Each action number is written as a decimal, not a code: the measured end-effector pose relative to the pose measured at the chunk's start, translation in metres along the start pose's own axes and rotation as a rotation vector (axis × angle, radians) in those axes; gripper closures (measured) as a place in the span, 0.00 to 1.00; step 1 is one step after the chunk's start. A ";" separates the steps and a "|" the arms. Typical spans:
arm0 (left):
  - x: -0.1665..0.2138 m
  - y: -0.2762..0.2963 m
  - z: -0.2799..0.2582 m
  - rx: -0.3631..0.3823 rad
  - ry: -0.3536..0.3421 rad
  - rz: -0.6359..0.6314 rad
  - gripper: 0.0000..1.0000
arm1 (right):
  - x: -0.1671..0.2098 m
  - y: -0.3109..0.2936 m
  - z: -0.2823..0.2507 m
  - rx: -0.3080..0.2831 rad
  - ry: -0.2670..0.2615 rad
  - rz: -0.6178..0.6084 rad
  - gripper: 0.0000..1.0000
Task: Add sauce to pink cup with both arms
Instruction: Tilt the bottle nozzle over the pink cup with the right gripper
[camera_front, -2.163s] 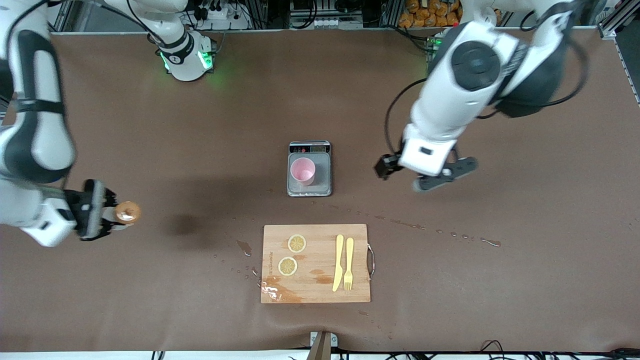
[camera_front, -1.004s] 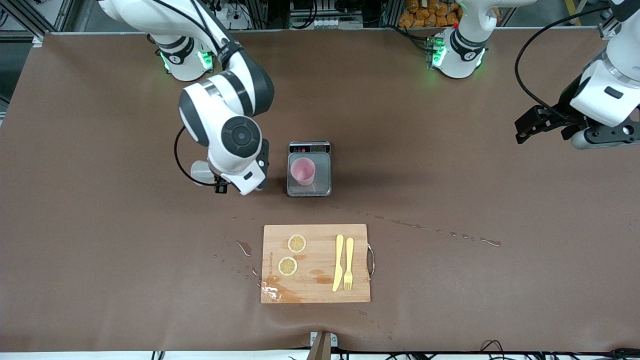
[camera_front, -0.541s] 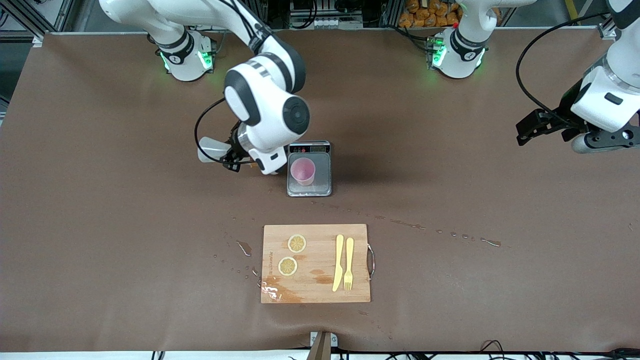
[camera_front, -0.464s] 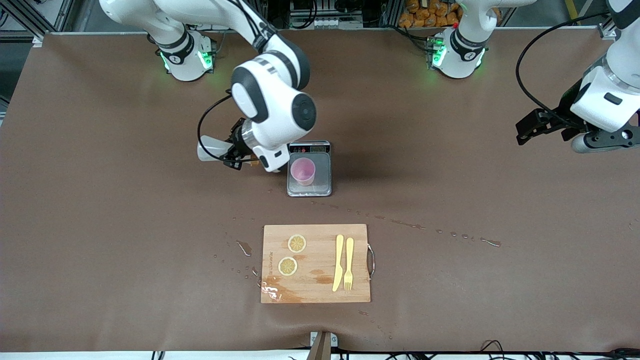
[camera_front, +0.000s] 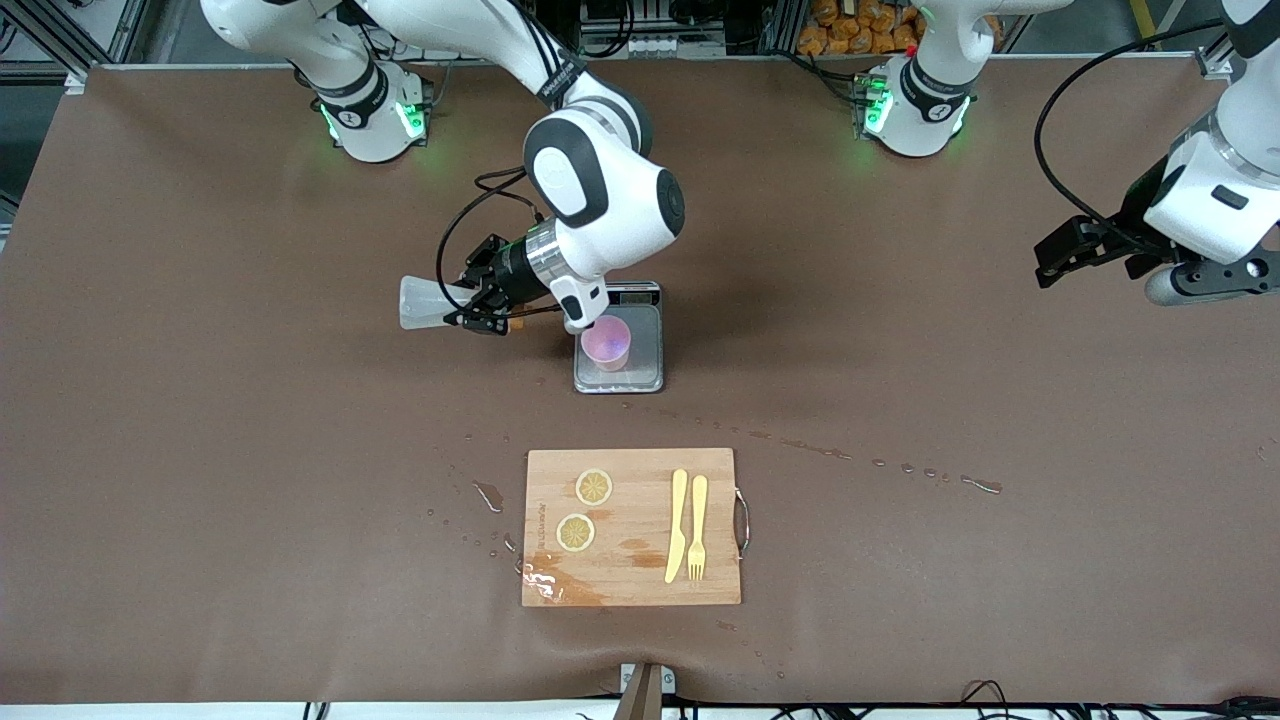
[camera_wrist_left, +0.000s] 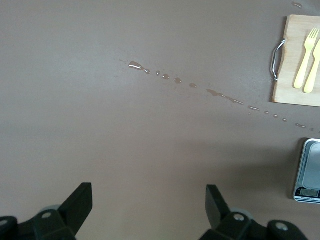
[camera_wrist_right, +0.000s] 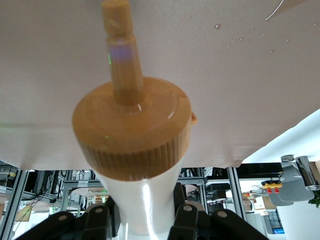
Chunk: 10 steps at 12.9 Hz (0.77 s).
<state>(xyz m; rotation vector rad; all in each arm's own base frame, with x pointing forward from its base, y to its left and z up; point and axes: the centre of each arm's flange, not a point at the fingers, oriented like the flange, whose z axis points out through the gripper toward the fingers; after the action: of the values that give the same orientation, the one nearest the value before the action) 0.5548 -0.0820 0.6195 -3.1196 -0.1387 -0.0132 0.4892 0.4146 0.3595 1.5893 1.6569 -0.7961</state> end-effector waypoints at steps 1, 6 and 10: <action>0.000 -0.001 0.000 0.000 0.000 -0.001 0.00 | 0.000 0.000 0.000 -0.001 -0.001 -0.007 0.57; 0.001 -0.006 0.000 0.000 0.000 -0.008 0.00 | -0.006 0.007 0.000 0.003 0.014 0.002 0.57; 0.002 -0.008 0.000 0.000 -0.001 -0.011 0.00 | -0.003 0.008 -0.015 0.010 0.127 -0.001 0.57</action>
<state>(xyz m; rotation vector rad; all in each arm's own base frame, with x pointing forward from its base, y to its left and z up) 0.5558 -0.0735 0.6192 -3.1185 -0.1566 -0.0120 0.4958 0.4261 0.3707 1.6764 1.7446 -0.7181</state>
